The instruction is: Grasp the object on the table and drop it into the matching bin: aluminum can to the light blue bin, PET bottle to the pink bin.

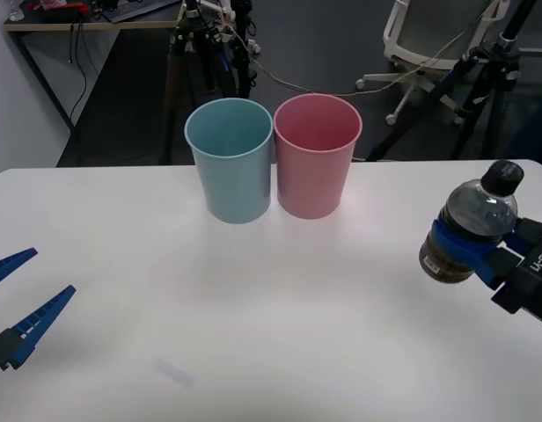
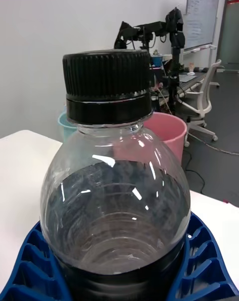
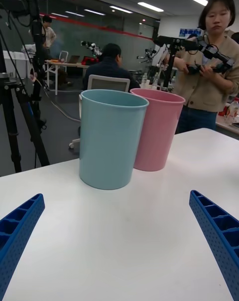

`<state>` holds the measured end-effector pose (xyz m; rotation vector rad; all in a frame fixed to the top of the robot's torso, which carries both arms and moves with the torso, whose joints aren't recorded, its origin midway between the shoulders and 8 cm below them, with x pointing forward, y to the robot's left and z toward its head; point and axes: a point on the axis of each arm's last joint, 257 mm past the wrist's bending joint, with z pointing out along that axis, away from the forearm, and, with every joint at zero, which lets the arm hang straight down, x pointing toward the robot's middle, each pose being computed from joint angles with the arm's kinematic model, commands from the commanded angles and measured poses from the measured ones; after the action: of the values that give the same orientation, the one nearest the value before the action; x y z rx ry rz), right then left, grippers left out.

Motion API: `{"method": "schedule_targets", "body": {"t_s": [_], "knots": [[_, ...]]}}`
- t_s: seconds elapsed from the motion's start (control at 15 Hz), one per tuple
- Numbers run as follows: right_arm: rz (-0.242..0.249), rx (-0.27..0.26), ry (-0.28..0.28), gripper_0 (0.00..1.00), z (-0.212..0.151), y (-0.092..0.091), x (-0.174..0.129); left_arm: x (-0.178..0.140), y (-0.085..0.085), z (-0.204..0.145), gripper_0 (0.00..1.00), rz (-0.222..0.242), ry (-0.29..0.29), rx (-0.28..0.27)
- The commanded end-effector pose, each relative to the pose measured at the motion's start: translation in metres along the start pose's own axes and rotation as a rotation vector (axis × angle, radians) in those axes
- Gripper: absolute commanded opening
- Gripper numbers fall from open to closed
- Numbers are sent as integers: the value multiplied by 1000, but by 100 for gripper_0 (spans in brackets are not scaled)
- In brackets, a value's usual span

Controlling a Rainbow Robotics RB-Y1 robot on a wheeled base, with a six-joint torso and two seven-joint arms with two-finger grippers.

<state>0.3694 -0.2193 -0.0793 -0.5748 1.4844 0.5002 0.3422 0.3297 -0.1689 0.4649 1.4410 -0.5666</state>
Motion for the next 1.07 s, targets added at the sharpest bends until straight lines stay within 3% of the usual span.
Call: {"method": "schedule_targets", "body": {"t_s": [0.07,0.13,0.33,0.67,1.07], "knots": [[-25,-23,-10,0,8,-3,-30,0,0,0,100,0,0,0],[-42,-28,-5,0,12,-4,-39,0,0,0,100,0,0,0],[9,-64,-9,0,28,1,-71,0,0,0,100,0,0,0],[-17,-92,-24,0,54,-2,-124,0,0,0,100,0,0,0],[-28,-97,-36,0,92,-10,-138,0,0,0,100,0,0,0]]}}
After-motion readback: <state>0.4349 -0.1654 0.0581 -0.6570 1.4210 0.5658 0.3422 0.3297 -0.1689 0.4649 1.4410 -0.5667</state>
